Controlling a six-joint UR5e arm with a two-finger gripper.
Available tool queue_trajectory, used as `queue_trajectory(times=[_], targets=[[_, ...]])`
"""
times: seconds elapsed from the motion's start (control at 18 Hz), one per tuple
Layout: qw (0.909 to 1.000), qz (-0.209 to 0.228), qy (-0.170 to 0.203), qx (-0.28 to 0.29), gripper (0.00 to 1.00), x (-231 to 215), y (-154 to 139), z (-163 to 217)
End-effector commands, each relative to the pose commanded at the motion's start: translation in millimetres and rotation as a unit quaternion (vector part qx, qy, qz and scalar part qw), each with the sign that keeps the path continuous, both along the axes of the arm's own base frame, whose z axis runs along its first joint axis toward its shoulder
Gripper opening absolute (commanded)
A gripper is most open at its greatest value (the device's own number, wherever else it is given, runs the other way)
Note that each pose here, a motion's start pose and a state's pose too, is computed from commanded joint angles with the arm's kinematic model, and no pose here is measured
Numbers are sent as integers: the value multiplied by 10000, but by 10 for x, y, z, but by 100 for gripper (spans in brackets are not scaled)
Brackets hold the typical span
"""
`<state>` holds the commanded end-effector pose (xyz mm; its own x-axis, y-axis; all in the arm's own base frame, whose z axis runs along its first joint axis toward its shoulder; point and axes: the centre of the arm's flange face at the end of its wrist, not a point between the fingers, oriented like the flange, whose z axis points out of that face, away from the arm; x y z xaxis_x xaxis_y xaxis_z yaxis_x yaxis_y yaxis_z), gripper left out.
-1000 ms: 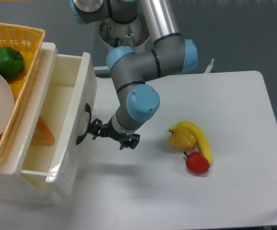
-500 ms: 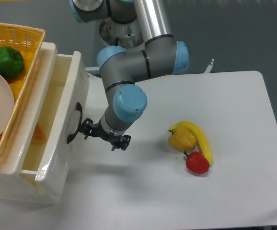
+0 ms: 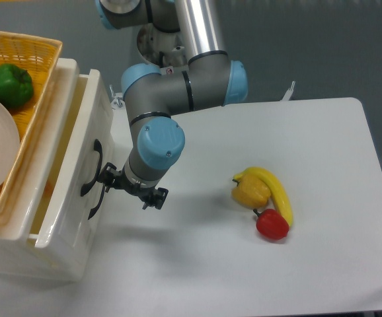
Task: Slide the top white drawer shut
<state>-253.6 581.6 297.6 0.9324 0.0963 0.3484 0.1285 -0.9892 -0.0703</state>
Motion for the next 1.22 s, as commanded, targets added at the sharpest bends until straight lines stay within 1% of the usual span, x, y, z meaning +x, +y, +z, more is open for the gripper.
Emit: queue_trajectory(times=[0.56, 1.22], targets=[[10000, -56, 2, -4, 100, 100, 40, 9], [10000, -47, -21, -10, 100, 100, 46, -8]])
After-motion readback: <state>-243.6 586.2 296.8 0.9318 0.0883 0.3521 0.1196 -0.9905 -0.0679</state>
